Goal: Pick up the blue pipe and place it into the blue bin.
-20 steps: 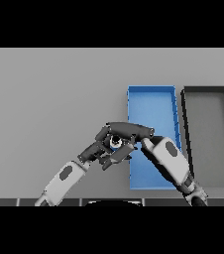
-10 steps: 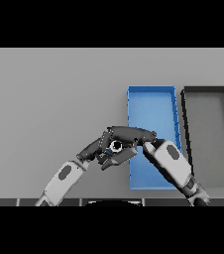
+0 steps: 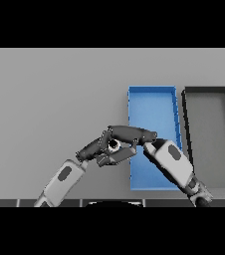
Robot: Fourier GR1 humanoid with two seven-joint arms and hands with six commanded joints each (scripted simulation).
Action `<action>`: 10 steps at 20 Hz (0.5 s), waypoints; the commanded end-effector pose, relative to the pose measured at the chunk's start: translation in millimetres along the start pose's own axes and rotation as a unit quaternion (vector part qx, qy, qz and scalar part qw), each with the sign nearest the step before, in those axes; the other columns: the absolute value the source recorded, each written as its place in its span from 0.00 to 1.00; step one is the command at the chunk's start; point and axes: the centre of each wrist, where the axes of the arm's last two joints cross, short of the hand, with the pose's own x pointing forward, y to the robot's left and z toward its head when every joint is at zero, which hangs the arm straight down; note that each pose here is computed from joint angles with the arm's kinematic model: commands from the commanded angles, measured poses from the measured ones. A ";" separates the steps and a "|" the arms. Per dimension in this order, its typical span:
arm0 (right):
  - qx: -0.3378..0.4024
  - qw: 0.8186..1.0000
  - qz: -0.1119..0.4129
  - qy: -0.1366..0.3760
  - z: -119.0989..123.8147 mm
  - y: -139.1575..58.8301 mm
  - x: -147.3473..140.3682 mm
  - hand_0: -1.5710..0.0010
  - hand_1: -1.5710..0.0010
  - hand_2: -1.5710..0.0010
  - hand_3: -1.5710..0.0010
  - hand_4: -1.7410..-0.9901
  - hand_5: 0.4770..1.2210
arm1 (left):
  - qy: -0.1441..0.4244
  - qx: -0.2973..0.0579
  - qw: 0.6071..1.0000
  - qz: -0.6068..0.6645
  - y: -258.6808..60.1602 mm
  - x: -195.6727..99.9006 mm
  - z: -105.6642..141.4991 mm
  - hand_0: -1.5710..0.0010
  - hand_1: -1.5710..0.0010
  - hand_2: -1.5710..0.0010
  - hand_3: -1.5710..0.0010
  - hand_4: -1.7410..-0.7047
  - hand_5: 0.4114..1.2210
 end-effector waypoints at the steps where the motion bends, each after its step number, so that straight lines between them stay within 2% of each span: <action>1: -0.003 1.000 0.001 0.002 2.6 2.4 -0.7 0.00 0.00 0.00 0.00 0.34 0.99 | 0.004 0.003 1.000 0.002 0.9 -0.9 -4.0 0.89 0.89 0.90 0.90 0.81 0.52; 4: -0.011 1.000 0.003 0.005 3.7 2.4 -4.5 0.00 0.00 0.00 0.00 0.34 1.00 | 0.010 0.009 0.999 0.030 -0.2 -5.9 -0.2 0.94 0.95 0.95 0.95 0.84 0.35; 7: -0.014 1.000 -0.004 -0.005 1.1 3.7 -6.4 0.00 0.00 0.00 0.00 0.34 1.00 | 0.039 0.023 0.998 0.047 1.5 -7.8 1.4 0.97 0.97 0.97 0.97 0.82 0.28; 10: -0.014 0.997 -0.079 -0.012 1.2 -3.3 -0.2 0.00 0.00 0.00 0.00 0.34 1.00 | 0.059 0.017 0.996 0.059 -4.7 -7.4 3.0 0.99 0.99 0.99 0.99 0.81 0.22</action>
